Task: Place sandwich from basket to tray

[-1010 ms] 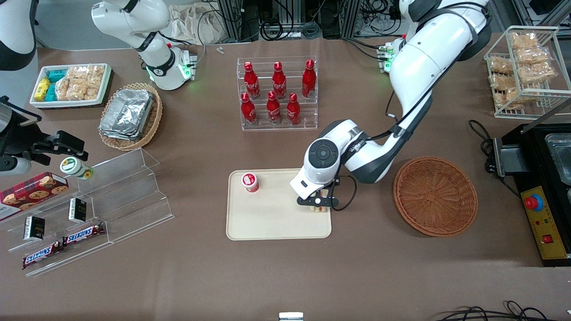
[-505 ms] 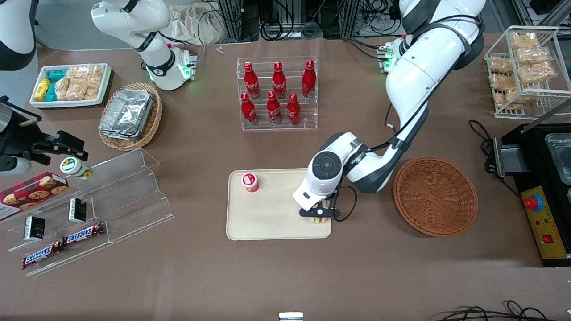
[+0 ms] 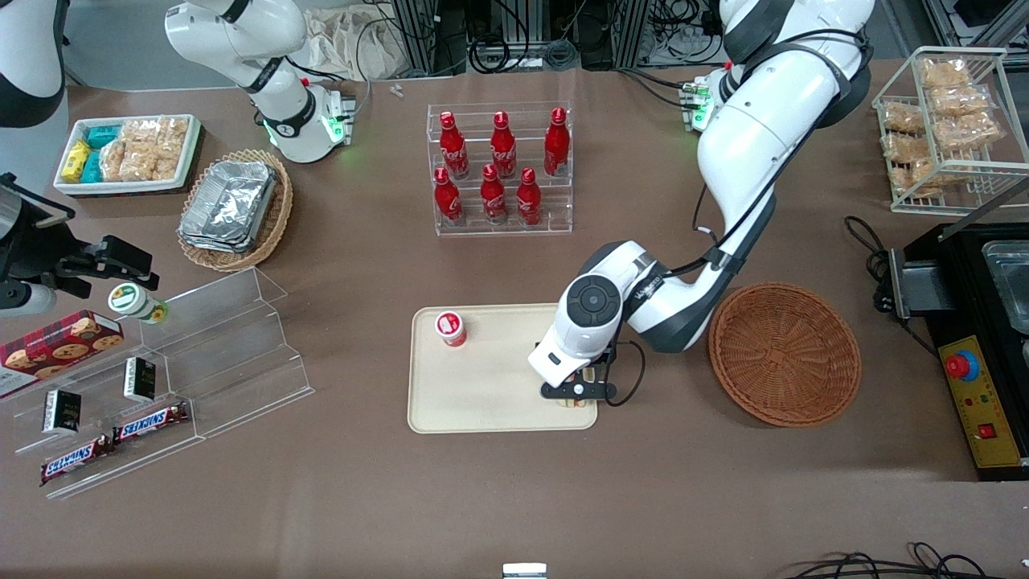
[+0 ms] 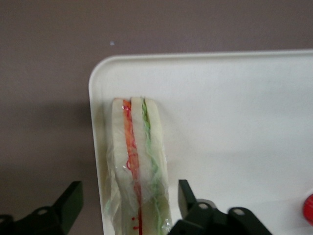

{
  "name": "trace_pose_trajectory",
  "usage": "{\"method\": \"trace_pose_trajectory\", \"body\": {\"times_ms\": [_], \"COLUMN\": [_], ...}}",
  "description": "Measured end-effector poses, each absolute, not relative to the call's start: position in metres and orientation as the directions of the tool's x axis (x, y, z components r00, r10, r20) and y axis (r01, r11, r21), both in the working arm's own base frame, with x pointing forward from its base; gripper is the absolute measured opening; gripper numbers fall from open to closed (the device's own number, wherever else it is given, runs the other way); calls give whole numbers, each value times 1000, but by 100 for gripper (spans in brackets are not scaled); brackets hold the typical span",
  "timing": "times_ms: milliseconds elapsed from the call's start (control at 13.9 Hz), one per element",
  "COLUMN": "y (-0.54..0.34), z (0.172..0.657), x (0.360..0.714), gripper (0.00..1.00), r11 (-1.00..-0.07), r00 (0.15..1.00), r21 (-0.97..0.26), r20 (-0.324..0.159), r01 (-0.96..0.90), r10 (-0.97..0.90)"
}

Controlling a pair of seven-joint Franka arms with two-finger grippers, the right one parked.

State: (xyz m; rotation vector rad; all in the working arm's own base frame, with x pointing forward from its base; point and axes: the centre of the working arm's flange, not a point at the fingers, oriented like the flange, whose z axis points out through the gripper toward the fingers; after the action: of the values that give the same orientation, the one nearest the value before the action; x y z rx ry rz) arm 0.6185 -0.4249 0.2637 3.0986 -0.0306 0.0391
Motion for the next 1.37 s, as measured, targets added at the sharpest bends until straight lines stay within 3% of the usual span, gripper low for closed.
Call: {"method": "trace_pose_trajectory", "body": {"times_ms": [72, 433, 649, 938, 1227, 1371], "y": [-421, -351, -293, -226, -139, -79], "z": [280, 414, 483, 525, 540, 555], "x": [621, 629, 631, 626, 606, 591], "gripper": [99, 100, 100, 100, 99, 99], "r11": [-1000, -991, -977, -949, -932, -942], "r00": [999, 995, 979, 950, 933, 942], "r21": [25, -99, -65, -52, -57, 6], "r20": [31, 47, 33, 42, -3, -38], "r01": [-16, 87, 202, 312, 359, 335], "r10": [-15, 83, 200, 310, 360, 334]}}
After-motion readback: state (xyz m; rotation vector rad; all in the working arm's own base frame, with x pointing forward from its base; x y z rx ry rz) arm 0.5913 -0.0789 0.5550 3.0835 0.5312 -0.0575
